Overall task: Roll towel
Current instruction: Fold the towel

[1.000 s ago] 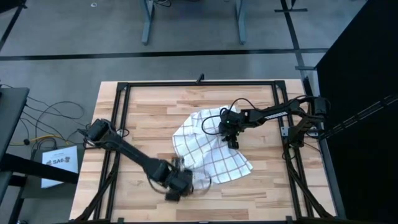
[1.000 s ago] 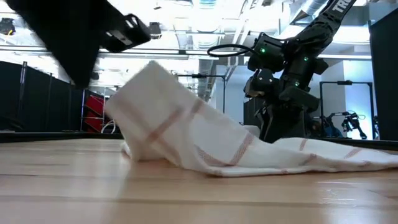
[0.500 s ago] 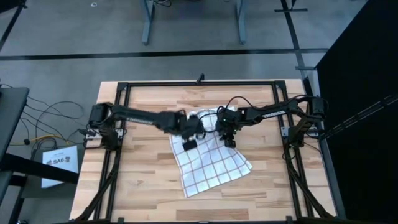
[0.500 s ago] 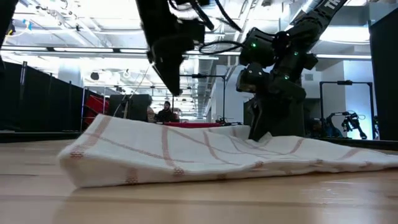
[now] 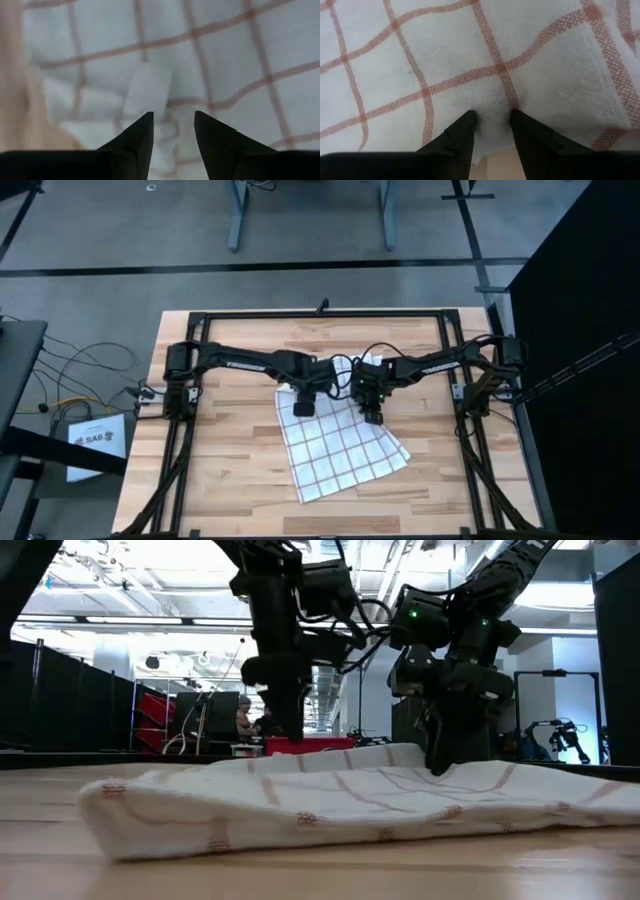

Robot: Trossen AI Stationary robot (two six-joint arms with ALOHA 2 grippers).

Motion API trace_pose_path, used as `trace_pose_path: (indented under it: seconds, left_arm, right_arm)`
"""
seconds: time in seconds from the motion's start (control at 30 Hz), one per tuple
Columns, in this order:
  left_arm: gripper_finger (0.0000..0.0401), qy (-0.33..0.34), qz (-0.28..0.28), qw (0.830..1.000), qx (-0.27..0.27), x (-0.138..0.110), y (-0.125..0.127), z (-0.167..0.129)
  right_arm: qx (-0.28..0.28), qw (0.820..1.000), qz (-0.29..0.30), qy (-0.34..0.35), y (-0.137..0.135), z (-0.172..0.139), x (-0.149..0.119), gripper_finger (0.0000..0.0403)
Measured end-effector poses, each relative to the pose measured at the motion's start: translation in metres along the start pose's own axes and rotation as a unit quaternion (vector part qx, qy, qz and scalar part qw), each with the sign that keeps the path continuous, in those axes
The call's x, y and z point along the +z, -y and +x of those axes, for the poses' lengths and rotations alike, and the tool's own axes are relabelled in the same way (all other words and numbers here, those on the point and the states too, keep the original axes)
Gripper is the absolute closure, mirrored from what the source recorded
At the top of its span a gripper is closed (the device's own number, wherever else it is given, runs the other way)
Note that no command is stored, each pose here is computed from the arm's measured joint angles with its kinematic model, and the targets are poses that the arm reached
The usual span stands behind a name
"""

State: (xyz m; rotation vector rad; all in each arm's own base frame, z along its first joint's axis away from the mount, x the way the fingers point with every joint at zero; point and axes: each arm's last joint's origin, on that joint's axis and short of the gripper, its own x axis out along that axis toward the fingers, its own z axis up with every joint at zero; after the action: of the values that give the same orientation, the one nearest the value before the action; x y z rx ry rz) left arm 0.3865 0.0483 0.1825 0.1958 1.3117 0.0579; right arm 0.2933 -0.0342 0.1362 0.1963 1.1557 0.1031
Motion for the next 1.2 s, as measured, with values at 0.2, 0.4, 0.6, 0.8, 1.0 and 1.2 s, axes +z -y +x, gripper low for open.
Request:
trace_pose_path:
  seconds: [0.2, 0.4, 0.6, 0.8, 1.0, 1.2]
  left_arm:
    - [0.0274, 0.01, 0.017, 1.0, -0.006, 0.003, -0.006, 0.02]
    - [0.0274, -0.016, 0.006, 1.0, -0.004, -0.013, -0.03, 0.037]
    - [0.0274, -0.041, -0.026, 0.999, -0.002, -0.037, -0.071, 0.041]
    - [0.0274, -0.051, -0.06, 0.997, 0.024, -0.06, -0.112, 0.027]
    - [0.0274, -0.045, -0.087, 0.994, 0.049, -0.083, -0.148, 0.012]
    - [0.0274, -0.042, -0.134, 0.99, -0.009, -0.088, -0.148, -0.006]
  right_arm:
    - [0.002, 1.0, 0.021, 0.0, -0.003, 0.001, 0.0, 0.0284]
    - [0.005, 1.0, 0.019, 0.0, -0.008, 0.003, -0.002, 0.0284]
    - [0.014, 1.0, 0.001, -0.006, -0.021, 0.006, -0.004, 0.0284]
    - [0.022, 1.0, -0.012, -0.017, -0.034, 0.008, -0.006, 0.0284]
    - [0.03, 0.999, -0.029, -0.023, -0.046, 0.011, -0.008, 0.0284]
    - [0.028, 0.999, -0.032, -0.023, -0.048, 0.006, -0.009, 0.0284]
